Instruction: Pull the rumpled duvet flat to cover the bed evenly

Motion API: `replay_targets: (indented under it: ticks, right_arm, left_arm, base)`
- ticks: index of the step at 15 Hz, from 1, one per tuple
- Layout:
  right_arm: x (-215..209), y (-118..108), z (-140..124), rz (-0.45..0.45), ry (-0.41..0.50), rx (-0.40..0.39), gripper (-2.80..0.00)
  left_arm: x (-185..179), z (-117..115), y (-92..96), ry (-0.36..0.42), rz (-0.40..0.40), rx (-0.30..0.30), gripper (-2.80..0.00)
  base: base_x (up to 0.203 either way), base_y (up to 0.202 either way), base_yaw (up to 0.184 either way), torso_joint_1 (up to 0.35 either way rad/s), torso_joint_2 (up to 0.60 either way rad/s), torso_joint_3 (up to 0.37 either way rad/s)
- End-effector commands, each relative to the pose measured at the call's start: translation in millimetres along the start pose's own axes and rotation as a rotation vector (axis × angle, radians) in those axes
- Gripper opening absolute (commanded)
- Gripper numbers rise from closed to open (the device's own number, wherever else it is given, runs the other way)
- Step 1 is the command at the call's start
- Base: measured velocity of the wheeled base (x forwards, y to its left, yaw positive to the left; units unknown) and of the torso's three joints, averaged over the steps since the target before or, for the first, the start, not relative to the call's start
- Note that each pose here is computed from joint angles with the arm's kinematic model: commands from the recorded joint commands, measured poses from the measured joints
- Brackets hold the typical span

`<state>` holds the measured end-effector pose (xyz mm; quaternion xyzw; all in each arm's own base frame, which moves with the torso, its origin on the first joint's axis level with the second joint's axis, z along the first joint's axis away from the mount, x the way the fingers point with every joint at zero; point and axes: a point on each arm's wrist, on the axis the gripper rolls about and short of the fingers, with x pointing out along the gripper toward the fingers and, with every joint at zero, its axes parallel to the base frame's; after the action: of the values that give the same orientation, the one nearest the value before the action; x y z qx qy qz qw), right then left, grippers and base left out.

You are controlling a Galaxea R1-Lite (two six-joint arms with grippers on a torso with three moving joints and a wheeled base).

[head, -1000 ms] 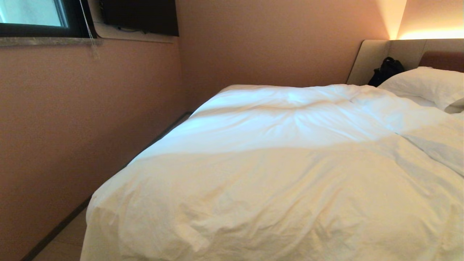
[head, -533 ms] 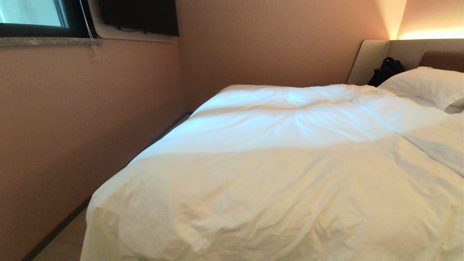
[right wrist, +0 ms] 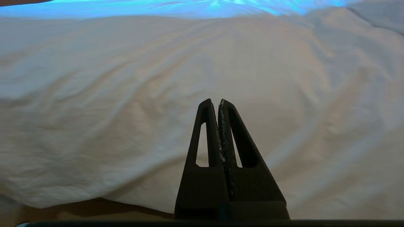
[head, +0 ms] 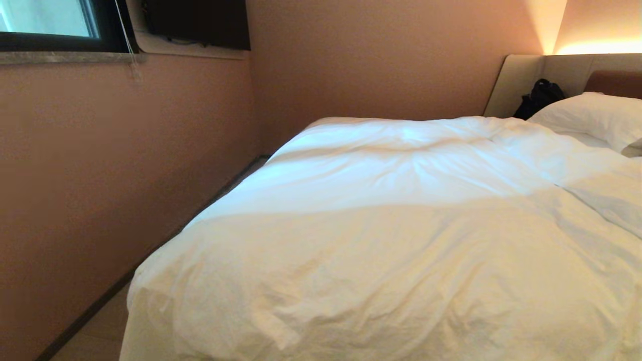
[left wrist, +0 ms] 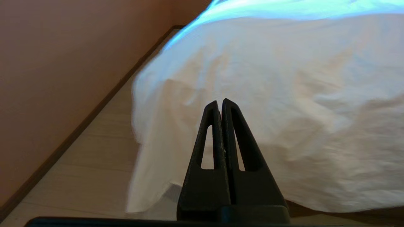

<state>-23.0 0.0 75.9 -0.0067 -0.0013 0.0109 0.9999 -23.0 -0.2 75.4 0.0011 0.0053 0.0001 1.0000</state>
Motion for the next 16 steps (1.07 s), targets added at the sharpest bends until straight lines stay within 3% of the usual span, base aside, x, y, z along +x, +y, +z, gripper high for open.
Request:
replay_targets:
  ticks: [1,16]
  right_arm:
    - [0.1,0.0,0.0,0.001,0.001,0.0,-2.8]
    - [0.1,0.0,0.0,0.001,0.001,0.0,-2.8]
  left_arm:
    - [0.0,0.1,0.0,-0.001,0.001,0.001,-2.8]
    - [0.0,0.1,0.0,-0.001,0.001,-0.001,-2.8]
  base:
    - [0.0,0.192,0.003,0.002,0.0,0.004]
    - [0.0,0.197,-0.001,0.003,0.0,0.002]
